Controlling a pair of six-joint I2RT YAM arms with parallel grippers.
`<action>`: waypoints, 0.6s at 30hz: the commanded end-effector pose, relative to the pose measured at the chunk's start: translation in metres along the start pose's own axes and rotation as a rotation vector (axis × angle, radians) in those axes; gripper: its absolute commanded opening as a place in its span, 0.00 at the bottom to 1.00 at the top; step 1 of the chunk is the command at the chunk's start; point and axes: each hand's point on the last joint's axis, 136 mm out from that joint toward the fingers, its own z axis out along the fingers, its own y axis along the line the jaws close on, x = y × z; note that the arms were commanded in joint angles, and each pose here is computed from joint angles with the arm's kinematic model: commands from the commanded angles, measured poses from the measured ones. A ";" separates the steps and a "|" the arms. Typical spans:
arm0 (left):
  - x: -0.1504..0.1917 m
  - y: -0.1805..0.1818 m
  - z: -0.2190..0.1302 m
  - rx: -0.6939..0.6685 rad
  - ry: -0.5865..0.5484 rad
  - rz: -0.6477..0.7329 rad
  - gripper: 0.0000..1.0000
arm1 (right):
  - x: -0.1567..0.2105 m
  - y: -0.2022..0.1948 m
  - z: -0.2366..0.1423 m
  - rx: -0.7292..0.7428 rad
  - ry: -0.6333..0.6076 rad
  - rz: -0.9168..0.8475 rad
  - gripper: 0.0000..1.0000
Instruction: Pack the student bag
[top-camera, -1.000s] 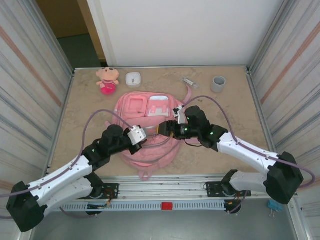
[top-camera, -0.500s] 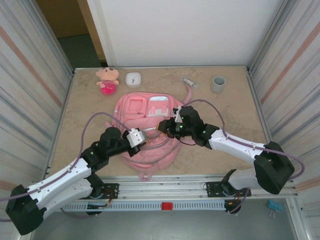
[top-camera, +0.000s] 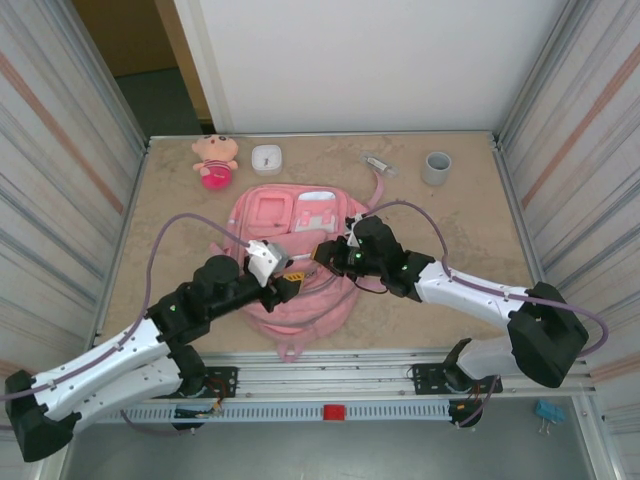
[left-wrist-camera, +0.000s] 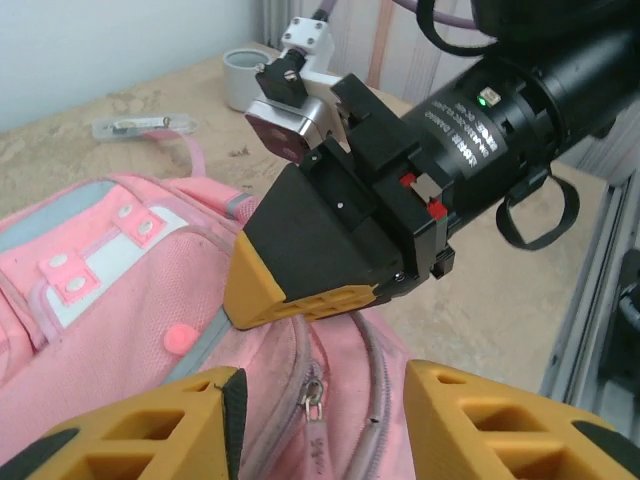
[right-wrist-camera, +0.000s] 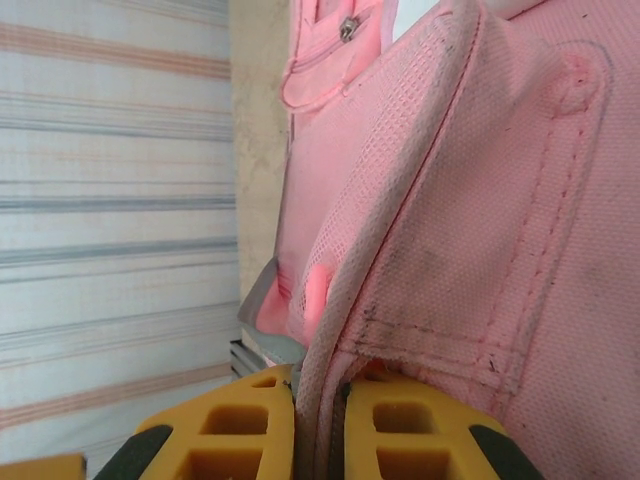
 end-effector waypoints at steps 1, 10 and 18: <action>0.015 0.014 -0.003 -0.122 0.090 -0.133 0.46 | -0.015 0.029 -0.007 -0.094 -0.095 -0.051 0.02; 0.033 0.006 0.027 -0.112 0.200 -0.195 0.47 | -0.009 0.043 -0.008 -0.148 -0.087 -0.073 0.02; 0.050 0.008 0.046 -0.155 0.307 -0.281 0.46 | -0.009 0.041 -0.016 -0.146 -0.108 -0.095 0.02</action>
